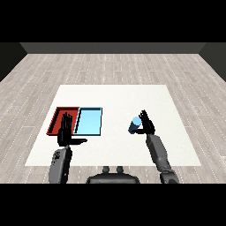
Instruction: Pick the blue can and put it in the blue box
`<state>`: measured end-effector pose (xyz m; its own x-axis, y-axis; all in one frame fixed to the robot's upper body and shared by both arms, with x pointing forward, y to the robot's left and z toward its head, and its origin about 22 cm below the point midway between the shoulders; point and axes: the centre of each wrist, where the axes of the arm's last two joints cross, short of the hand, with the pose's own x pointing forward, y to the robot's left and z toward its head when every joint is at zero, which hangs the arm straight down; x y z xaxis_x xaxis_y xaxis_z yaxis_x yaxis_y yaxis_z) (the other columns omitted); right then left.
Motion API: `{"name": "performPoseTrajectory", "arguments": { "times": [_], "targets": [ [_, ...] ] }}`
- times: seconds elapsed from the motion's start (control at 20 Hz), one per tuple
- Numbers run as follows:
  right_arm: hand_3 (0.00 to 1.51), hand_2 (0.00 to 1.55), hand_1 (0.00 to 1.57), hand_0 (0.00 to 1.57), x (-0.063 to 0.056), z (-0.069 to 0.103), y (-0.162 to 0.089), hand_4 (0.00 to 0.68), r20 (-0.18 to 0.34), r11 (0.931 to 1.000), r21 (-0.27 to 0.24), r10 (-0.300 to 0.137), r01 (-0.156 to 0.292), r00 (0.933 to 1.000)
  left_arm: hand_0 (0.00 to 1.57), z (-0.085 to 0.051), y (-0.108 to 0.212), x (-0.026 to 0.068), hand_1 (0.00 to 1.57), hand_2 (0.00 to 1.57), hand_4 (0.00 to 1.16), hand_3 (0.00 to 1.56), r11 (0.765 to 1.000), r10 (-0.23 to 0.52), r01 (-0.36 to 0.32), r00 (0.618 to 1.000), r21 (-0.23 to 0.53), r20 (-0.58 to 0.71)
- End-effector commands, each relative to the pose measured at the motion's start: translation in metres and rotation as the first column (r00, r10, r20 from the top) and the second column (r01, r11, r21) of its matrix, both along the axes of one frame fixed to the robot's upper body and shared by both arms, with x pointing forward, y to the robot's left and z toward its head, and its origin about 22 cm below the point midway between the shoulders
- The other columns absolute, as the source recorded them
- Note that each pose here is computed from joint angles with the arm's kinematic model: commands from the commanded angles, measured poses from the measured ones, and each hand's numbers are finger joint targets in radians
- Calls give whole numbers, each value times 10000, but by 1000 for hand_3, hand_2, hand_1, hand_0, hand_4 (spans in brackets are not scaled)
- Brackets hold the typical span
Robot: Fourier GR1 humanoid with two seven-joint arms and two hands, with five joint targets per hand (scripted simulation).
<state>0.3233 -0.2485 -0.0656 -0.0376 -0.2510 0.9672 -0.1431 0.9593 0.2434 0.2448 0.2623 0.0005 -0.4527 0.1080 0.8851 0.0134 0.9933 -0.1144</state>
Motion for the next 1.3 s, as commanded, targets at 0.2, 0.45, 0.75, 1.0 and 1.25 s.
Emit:
{"name": "performPoseTrajectory", "arguments": {
  "times": [0.2, 0.45, 0.75, 1.0, 1.25],
  "targets": [
    [0, 0, 0, 0, 4, 82, 241, 0, -143, 9993, 176, 331, -328, 9994, 0, -21, -94, -114, 0, 0, 0, 0, 10000, 2, -1, 10000, 81, -71],
    [0, 0, 0, 0, 142, 18, 190, 0, -174, 9999, 45, 149, -148, 9997, 0, -21, 28, 46, 0, 0, 0, 0, 10000, 33, -33, 10000, 41, 6],
    [0, 0, 0, 0, 13, -206, 184, 0, -156, 9994, 2, 335, -335, 9993, 0, 91, 98, -23, 0, 0, 0, 0, 9999, 135, -134, 9999, -26, 88],
    [0, 0, 0, 0, 145, -30, 382, 0, -326, 9984, 32, 568, -568, 9979, 0, 75, 177, 30, 0, 0, 0, 0, 9998, 93, -91, 9999, -183, 87],
    [1127, 1218, 1056, 1056, 260, -5, 254, 177, -307, 9948, -946, -397, 367, 9987, 0, 110, -100, -83, 0, 0, 0, 0, 9997, 175, -173, 9998, -150, 102]
  ]
}}
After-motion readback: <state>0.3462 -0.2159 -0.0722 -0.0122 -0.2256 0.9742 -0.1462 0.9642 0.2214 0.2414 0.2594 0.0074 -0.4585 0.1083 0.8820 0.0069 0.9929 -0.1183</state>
